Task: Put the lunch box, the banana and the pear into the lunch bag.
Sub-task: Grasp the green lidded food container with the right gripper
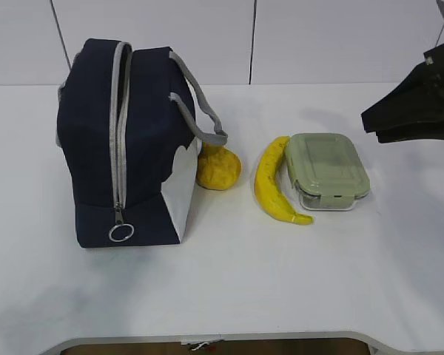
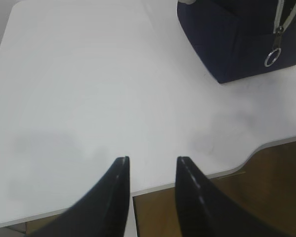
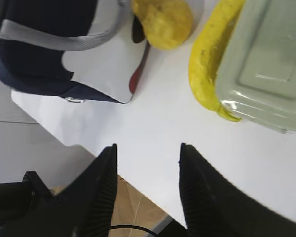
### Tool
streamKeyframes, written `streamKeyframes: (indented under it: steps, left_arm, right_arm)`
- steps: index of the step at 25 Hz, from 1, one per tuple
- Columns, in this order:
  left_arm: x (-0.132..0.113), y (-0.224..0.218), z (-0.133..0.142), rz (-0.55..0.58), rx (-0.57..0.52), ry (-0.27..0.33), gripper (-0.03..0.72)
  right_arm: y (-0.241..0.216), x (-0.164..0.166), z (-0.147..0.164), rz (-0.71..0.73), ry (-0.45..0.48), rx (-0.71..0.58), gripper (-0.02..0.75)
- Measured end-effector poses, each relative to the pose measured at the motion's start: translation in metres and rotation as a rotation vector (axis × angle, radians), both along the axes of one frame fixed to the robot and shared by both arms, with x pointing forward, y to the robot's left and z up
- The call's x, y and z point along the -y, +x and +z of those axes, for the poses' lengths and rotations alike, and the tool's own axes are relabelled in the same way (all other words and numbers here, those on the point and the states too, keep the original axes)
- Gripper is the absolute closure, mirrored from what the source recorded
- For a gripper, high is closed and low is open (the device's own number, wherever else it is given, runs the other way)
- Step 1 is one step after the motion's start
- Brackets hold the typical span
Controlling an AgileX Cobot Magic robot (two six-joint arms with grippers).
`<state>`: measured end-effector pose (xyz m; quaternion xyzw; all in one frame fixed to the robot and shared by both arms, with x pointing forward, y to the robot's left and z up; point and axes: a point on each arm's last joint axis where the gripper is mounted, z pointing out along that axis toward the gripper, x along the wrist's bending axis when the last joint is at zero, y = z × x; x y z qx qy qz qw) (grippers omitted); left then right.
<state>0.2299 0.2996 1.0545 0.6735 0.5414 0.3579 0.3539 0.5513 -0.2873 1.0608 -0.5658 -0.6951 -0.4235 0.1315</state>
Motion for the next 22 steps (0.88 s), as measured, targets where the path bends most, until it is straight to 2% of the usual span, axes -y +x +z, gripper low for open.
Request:
streamKeyframes:
  steps: [8, 11, 13, 17, 22]
  left_arm:
    - [0.000, 0.000, 0.000, 0.000, 0.000, 0.000, 0.445]
    - [0.000, 0.000, 0.000, 0.000, 0.000, 0.000, 0.445]
    - [0.000, 0.000, 0.000, 0.000, 0.000, 0.000, 0.445]
    - [0.000, 0.000, 0.000, 0.000, 0.000, 0.000, 0.445]
    - [0.000, 0.000, 0.000, 0.000, 0.000, 0.000, 0.445]
  right_arm:
    - [0.003, 0.016, -0.016, -0.008, -0.077, -0.045, 0.395]
    - [0.002, 0.016, -0.016, -0.021, -0.074, -0.061, 0.390]
    - [0.003, 0.016, -0.015, -0.050, -0.062, -0.091, 0.335]
    - [0.003, 0.016, -0.015, -0.073, -0.052, -0.114, 0.174]
    - [0.004, 0.016, -0.015, -0.103, -0.031, -0.144, 0.176]
